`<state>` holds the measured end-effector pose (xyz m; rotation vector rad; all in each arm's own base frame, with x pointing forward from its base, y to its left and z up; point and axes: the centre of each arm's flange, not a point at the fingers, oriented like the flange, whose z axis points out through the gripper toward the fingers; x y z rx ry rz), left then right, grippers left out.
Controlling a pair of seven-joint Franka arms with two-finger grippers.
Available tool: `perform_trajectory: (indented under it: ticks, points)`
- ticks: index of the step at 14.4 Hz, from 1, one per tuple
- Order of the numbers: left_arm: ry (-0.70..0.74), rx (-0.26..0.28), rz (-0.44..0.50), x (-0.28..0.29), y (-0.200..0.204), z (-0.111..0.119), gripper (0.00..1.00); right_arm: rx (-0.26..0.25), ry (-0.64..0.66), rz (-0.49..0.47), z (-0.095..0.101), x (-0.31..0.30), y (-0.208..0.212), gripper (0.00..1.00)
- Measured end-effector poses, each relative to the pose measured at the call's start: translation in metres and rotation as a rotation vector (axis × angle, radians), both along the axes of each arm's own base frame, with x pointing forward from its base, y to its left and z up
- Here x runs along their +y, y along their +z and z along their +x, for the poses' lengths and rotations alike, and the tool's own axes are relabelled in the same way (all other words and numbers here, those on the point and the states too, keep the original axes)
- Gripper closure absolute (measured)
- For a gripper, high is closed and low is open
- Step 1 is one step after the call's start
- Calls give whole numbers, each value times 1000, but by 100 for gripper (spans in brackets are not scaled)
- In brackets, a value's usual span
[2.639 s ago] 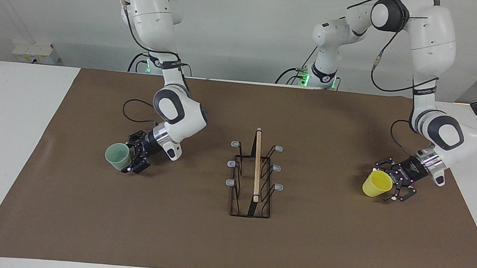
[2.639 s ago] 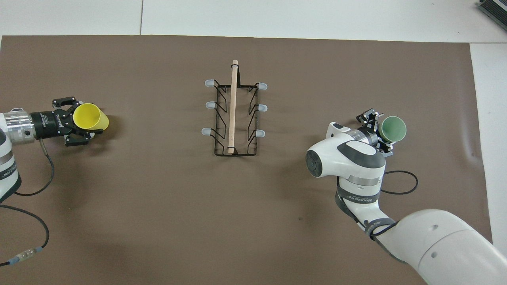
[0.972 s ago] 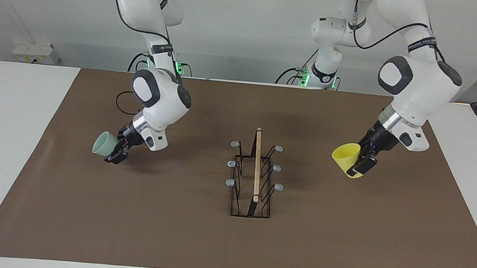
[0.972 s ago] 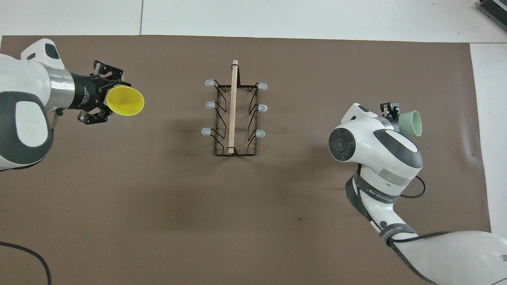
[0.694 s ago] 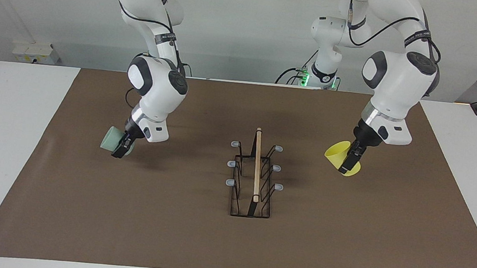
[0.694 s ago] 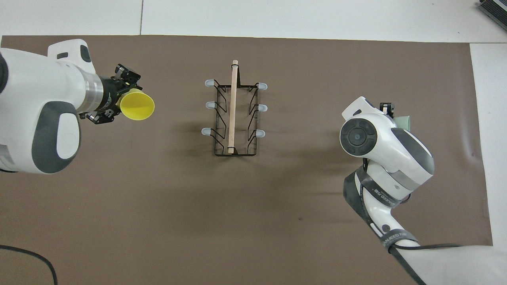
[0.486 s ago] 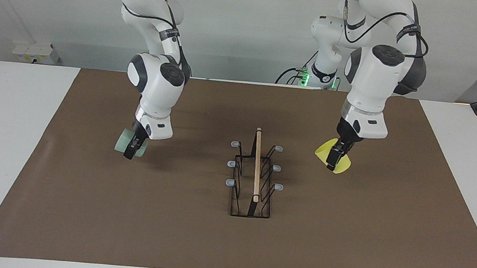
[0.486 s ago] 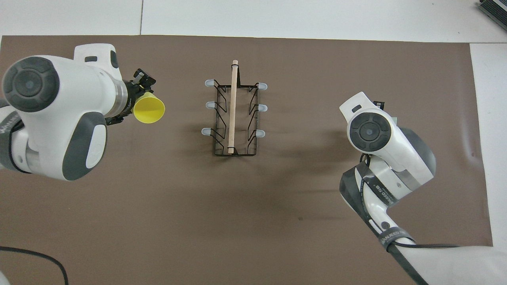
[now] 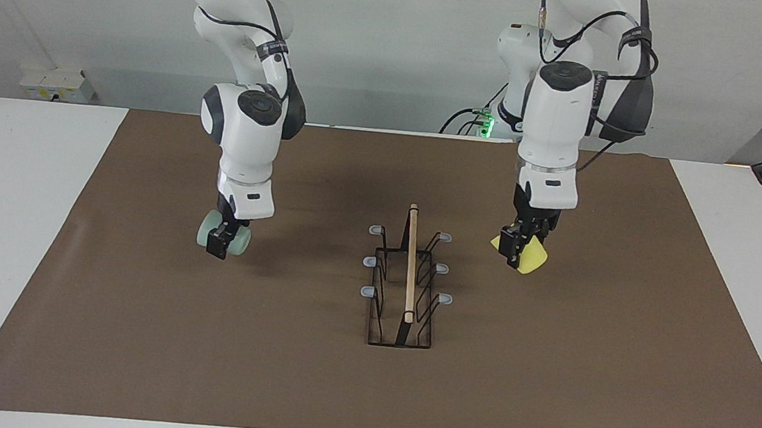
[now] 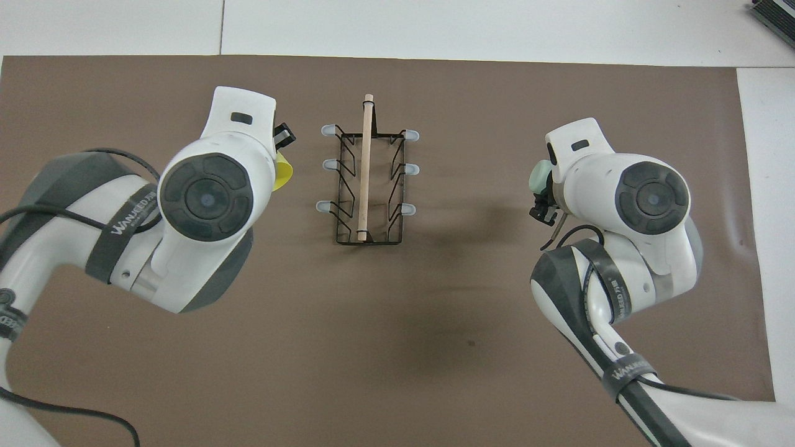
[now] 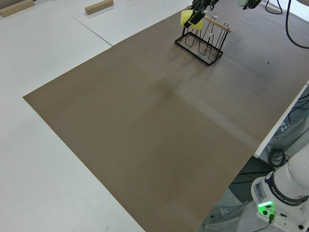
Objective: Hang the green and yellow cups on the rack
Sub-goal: 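Lift the yellow cup with the left gripper while the right gripper carries the green cup, then lower the yellow cup onto the rack while the right gripper lowers the green cup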
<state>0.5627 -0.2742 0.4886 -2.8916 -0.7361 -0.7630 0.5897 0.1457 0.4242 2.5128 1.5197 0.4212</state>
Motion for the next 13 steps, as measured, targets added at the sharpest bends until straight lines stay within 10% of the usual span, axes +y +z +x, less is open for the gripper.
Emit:
perform_trajectory:
  ticks: [13]
  points:
    - [-31,-343,187,-56,-54,-59,32,-69,-43,822,-19,55,38,34]
